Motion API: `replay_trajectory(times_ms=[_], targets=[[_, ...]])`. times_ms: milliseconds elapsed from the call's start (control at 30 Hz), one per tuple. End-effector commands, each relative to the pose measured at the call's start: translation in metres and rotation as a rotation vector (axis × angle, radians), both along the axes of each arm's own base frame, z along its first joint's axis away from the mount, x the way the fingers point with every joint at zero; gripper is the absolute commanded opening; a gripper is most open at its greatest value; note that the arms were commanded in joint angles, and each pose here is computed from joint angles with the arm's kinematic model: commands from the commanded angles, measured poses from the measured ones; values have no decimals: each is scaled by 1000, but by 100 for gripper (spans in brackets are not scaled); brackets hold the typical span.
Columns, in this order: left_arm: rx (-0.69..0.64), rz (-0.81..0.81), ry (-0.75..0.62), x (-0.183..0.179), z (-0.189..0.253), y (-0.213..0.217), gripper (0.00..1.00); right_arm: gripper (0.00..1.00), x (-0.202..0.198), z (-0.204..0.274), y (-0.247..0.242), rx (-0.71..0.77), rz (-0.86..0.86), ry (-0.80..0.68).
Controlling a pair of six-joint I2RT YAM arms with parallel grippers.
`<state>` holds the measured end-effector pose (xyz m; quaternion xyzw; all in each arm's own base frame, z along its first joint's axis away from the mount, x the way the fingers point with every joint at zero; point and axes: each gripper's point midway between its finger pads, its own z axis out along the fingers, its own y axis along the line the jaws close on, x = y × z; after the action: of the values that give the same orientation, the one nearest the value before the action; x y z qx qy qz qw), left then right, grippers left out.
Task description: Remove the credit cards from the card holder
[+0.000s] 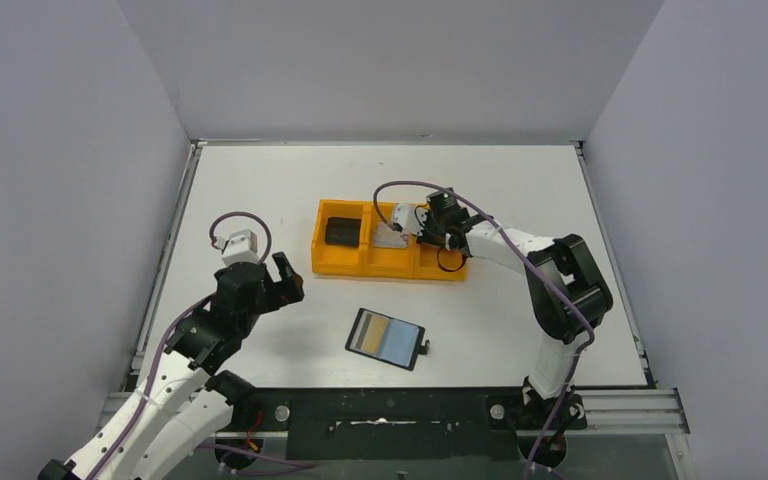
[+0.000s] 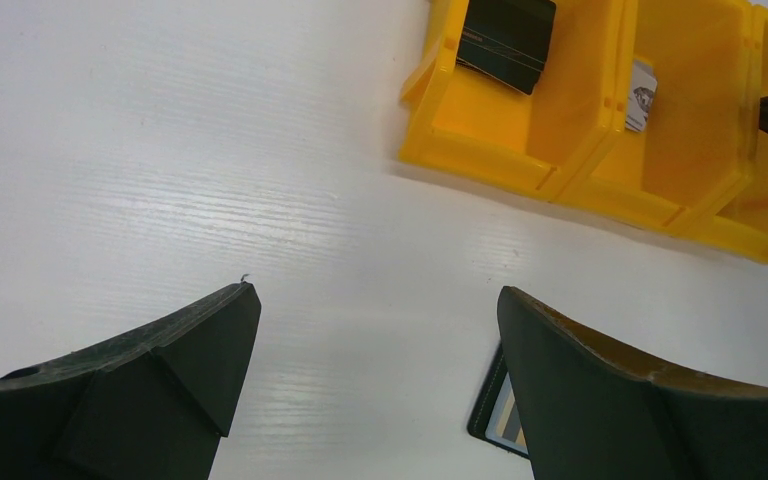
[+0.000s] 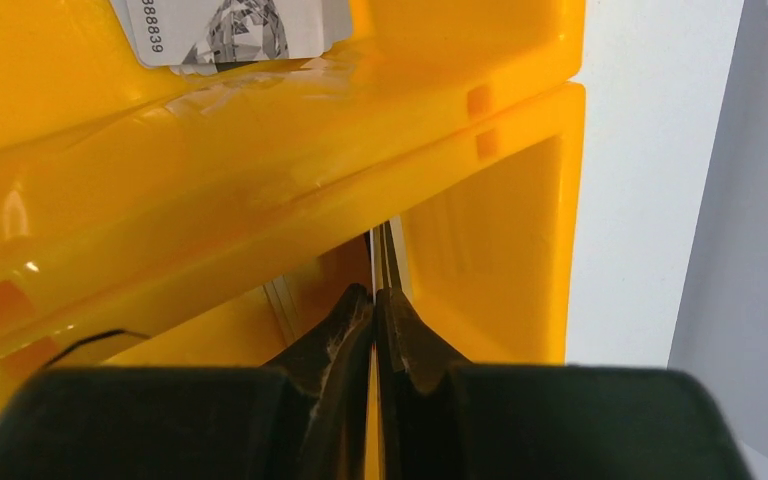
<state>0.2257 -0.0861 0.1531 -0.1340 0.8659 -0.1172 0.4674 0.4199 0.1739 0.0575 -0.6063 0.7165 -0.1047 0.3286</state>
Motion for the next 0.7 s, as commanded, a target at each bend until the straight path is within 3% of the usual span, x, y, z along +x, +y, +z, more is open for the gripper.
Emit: replay_trajectory(times_ms=[0,100,200,333,667], targets=[[-29,27,-67,8,24,1,91,6,12,15,4,10,14,-43],[-32,27,-69,9,24,1,91,8,7,14,5,22,19,-31],[-32,25,-67,9,24,1,91,22,2,18,9,65,21,-11],[-32,22,-66,9,24,0,91,33,-3,29,14,120,8,6],[-43,18,-76,8,27,-1,91,40,1,99,25,371,-118,-122]])
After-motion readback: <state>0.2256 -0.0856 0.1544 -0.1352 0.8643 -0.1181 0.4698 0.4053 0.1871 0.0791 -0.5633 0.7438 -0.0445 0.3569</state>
